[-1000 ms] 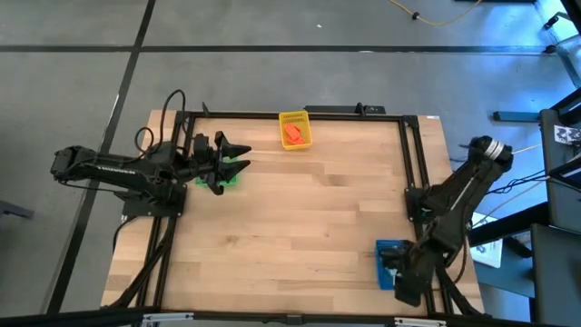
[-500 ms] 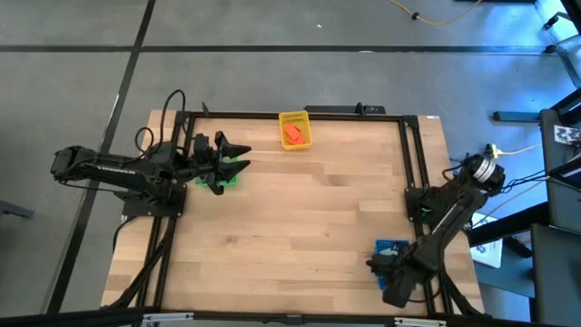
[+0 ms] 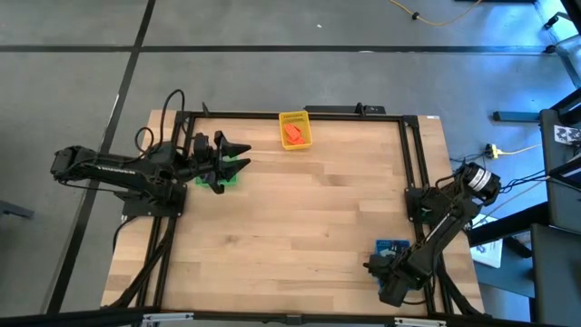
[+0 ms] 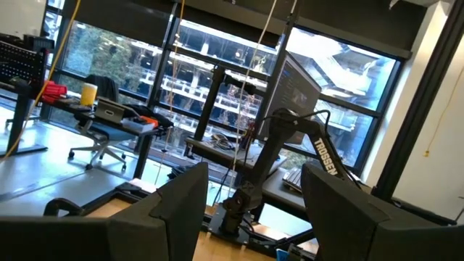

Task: Sort & place blocks by color
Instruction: Put the light blue block into the blue bin, then return to Home Position

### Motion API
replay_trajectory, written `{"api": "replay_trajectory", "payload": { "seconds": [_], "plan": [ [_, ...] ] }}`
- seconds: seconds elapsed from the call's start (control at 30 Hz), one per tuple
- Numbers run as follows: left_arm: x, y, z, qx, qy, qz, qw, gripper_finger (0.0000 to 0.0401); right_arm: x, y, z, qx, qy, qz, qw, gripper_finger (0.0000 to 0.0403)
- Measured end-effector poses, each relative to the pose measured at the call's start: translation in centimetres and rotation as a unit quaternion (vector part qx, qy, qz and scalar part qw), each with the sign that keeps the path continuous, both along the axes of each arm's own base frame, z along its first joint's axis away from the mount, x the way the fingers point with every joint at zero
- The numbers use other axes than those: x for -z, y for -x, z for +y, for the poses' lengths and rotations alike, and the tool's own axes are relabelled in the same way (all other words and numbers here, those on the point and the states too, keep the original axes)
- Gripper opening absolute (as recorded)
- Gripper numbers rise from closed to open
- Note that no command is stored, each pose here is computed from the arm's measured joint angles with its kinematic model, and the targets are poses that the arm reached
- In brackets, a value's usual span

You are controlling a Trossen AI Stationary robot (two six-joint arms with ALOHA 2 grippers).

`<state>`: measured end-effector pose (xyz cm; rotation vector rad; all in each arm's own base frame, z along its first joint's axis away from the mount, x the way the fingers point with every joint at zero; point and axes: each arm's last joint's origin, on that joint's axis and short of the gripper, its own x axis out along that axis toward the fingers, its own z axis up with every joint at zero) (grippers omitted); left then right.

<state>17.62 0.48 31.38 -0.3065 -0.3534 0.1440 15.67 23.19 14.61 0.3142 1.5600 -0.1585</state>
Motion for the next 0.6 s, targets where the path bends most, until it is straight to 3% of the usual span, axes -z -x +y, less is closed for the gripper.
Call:
{"api": "replay_trajectory", "payload": {
  "seconds": [0.6],
  "plan": [
    [0.0, 0.0, 0.0, 0.0, 0.0, 0.0, 1.0, 0.0213, -0.45, 0.18, -0.03, -0.002, -0.021, 0.021, 1.0, 0.0234]
  ]
}}
